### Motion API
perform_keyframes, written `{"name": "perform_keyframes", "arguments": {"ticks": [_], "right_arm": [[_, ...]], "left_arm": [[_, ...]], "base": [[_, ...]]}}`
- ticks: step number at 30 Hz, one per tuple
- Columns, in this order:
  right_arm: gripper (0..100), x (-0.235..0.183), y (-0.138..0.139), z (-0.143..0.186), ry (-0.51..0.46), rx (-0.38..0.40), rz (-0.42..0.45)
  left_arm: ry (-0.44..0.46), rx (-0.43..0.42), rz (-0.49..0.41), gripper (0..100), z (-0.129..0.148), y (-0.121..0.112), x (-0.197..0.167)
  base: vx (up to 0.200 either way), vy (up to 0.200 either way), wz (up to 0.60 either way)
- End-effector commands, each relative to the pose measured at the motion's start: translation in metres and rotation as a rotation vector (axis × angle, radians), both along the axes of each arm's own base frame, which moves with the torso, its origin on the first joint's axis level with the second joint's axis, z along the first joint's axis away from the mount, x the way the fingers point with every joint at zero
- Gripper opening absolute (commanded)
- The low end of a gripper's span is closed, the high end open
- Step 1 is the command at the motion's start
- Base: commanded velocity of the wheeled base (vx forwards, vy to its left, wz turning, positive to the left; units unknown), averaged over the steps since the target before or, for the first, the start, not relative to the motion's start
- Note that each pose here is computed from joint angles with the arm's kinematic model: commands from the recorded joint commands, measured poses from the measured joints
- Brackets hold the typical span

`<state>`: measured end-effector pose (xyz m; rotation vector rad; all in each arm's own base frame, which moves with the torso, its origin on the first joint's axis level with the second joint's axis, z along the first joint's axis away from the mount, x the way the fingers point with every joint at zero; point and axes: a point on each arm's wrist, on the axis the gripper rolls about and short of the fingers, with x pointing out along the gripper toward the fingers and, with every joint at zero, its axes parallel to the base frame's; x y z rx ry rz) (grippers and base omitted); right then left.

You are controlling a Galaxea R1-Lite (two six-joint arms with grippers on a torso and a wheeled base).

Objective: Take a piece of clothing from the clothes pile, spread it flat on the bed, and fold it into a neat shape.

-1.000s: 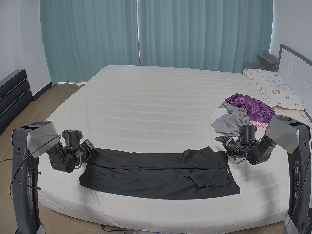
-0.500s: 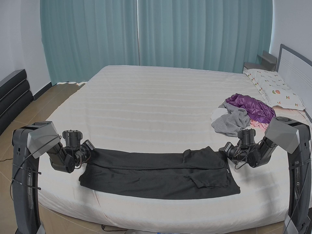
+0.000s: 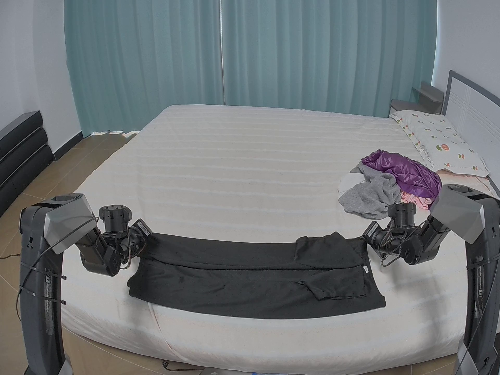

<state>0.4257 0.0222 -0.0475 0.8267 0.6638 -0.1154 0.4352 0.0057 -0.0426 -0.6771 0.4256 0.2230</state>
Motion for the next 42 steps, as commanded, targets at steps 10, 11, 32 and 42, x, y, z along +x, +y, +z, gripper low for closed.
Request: {"name": "perform_keyframes", "arguments": {"ticks": [10, 11, 32, 42], "right_arm": [[0, 0.003, -0.005, 0.006, -0.023, 0.007, -0.028], [0, 0.004, -0.005, 0.006, -0.023, 0.003, -0.039], [100, -0.013, -0.003, 0.028, -0.024, 0.037, -0.047], [100, -0.087, 0.008, 0.056, 0.075, 0.119, -0.021]], "left_arm": [[-0.025, 0.001, -0.004, 0, -0.008, -0.001, 0.009], [-0.025, 0.001, -0.004, 0, -0.009, -0.001, 0.010], [-0.025, -0.019, 0.007, 100, 0.006, 0.000, 0.000], [0.076, -0.097, 0.029, 100, 0.046, 0.001, -0.078]], "base": [[0.000, 0.000, 0.00], [0.000, 0.000, 0.00], [0.000, 0.000, 0.00], [0.000, 0.000, 0.00]]}}
